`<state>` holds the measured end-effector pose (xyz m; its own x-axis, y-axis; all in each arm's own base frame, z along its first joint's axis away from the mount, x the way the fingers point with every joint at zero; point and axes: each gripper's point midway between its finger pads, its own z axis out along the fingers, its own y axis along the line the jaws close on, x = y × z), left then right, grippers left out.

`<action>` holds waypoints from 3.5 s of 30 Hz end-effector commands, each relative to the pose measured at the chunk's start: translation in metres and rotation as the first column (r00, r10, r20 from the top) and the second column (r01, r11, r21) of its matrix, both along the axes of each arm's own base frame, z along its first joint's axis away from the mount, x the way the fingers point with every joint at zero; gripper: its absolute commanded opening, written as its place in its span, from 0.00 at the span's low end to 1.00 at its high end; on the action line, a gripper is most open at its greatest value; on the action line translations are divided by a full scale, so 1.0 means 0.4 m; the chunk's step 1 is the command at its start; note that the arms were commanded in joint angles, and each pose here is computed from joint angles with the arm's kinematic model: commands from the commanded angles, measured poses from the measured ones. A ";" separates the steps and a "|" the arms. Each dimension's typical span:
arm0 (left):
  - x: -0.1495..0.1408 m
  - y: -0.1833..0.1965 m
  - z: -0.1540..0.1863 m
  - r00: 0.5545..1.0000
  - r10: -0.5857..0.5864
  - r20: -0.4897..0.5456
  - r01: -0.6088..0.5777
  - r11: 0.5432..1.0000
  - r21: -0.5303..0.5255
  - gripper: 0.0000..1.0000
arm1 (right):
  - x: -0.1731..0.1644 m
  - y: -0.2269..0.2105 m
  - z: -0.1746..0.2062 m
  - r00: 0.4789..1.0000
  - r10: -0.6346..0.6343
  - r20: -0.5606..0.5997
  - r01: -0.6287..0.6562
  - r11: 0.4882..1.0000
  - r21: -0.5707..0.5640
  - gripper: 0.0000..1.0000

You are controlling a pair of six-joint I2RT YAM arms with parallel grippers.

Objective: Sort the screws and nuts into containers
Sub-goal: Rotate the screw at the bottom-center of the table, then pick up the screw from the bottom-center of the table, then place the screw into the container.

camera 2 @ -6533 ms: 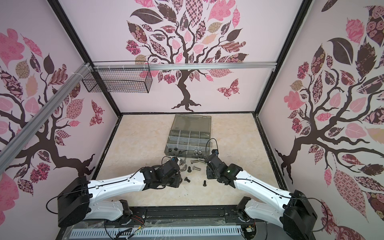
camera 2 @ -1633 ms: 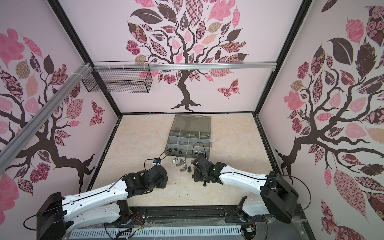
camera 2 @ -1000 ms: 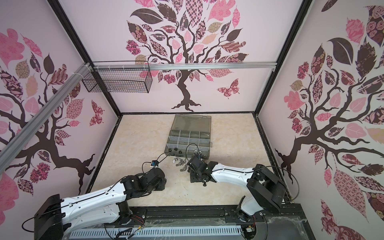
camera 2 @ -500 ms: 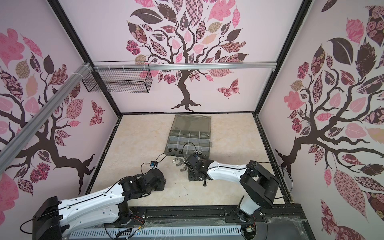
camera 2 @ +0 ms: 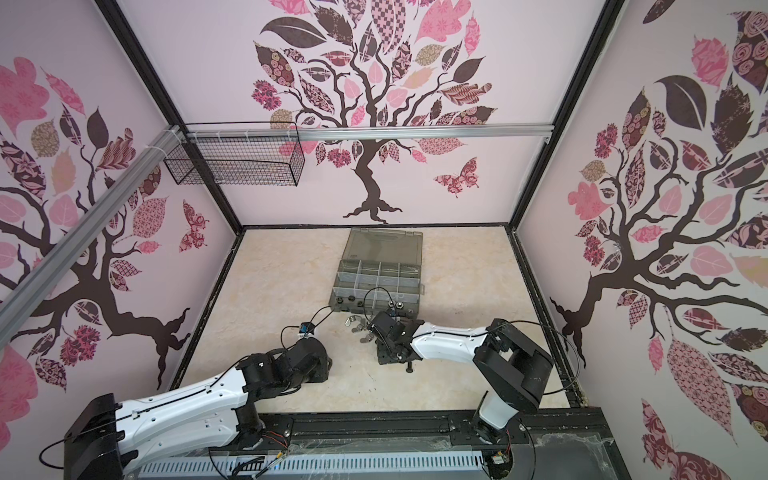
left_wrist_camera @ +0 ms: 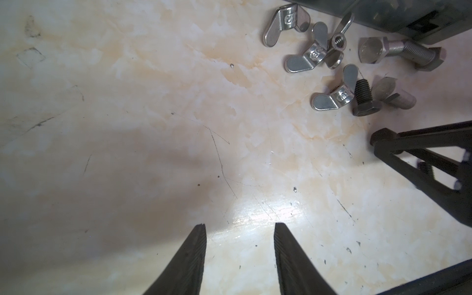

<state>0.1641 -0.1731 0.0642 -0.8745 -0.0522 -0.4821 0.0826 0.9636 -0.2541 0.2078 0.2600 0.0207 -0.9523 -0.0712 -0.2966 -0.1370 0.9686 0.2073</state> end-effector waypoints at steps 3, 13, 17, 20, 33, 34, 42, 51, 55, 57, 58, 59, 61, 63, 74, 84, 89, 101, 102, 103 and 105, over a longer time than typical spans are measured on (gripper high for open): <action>-0.004 0.011 -0.014 1.000 0.006 -0.005 -0.006 1.000 0.006 0.48 | -0.005 0.001 -0.023 1.000 0.025 -0.017 -0.026 0.998 -0.051 0.46; -0.003 0.010 -0.014 1.000 0.007 -0.006 -0.007 1.000 0.006 0.48 | -0.031 0.038 -0.014 0.994 0.112 -0.013 -0.112 0.993 -0.046 0.47; -0.004 0.012 -0.013 1.000 0.010 -0.004 -0.010 1.000 0.004 0.48 | -0.049 0.038 -0.015 0.990 0.140 -0.014 -0.140 0.989 -0.054 0.48; -0.004 0.013 -0.014 1.000 0.012 -0.004 -0.012 1.000 0.002 0.48 | -0.051 0.032 -0.017 0.989 0.146 -0.011 -0.146 0.987 -0.063 0.48; -0.006 0.022 -0.011 1.000 0.020 0.000 -0.020 1.000 0.003 0.48 | -0.028 0.008 -0.026 0.989 0.144 0.017 -0.140 0.978 -0.152 0.22; -0.006 0.022 -0.010 1.000 0.022 0.001 -0.022 1.000 0.002 0.48 | -0.028 0.007 -0.027 0.989 0.147 0.018 -0.142 0.978 -0.153 0.19; -0.006 0.022 -0.007 1.000 0.025 0.002 -0.025 1.000 -0.003 0.47 | -0.019 0.030 0.023 0.984 0.170 0.060 -0.164 0.981 -0.099 0.10; -0.012 0.024 -0.005 0.999 0.032 0.002 -0.032 0.999 -0.031 0.48 | 0.184 -0.026 0.241 0.963 0.128 0.237 -0.110 0.990 -0.089 0.11; -0.016 0.028 -0.003 0.999 0.034 0.003 -0.034 0.999 -0.042 0.48 | 0.259 -0.031 0.307 0.944 0.138 0.298 -0.106 0.987 -0.120 0.11; -0.016 0.030 0.003 0.999 0.039 0.006 -0.039 0.998 -0.049 0.48 | 0.283 -0.015 0.325 0.934 0.150 0.324 -0.116 0.986 -0.123 0.11; -0.017 0.031 0.004 0.999 0.041 0.007 -0.041 0.998 -0.054 0.48 | 0.299 -0.008 0.332 0.928 0.156 0.339 -0.119 0.985 -0.128 0.12; -0.017 0.032 0.006 0.999 0.043 0.008 -0.043 0.997 -0.058 0.48 | 0.315 -0.006 0.339 0.924 0.154 0.349 -0.114 0.985 -0.132 0.12; -0.019 0.033 0.013 0.999 0.046 0.010 -0.045 0.997 -0.069 0.48 | 0.356 -0.014 0.342 0.928 0.131 0.350 -0.092 0.988 -0.125 0.12; -0.021 0.036 0.018 0.999 0.047 0.012 -0.046 0.996 -0.071 0.48 | 0.393 -0.025 0.345 0.926 0.112 0.359 -0.071 0.990 -0.125 0.12; -0.030 0.050 0.017 0.998 0.069 0.008 -0.068 0.993 -0.094 0.48 | 0.514 -0.144 0.263 0.949 0.016 0.316 0.045 0.982 -0.184 0.12; -0.031 0.048 0.019 0.998 0.065 0.006 -0.064 0.993 -0.097 0.48 | 0.522 -0.188 0.171 0.972 -0.013 0.237 0.068 0.972 -0.227 0.29; -0.032 0.048 0.016 0.998 0.064 0.004 -0.064 0.993 -0.096 0.48 | 0.516 -0.188 0.176 0.972 -0.015 0.235 0.069 0.973 -0.222 0.41; -0.028 0.037 0.016 0.999 0.050 -0.001 -0.050 0.995 -0.081 0.48 | 0.434 -0.184 0.270 0.971 -0.008 0.239 0.035 0.993 -0.109 0.43; -0.024 0.032 0.019 0.999 0.046 0.004 -0.045 0.995 -0.084 0.48 | 0.418 -0.187 0.275 0.971 -0.009 0.240 0.033 0.995 -0.093 0.44; -0.021 0.024 0.022 0.999 0.037 0.008 -0.036 0.995 -0.089 0.48 | 0.403 -0.190 0.277 0.971 -0.014 0.239 0.033 0.996 -0.079 0.44; -0.015 0.012 0.026 1.000 0.023 0.011 -0.021 0.996 -0.087 0.48 | 0.373 -0.194 0.281 0.972 -0.023 0.235 0.035 0.998 -0.048 0.44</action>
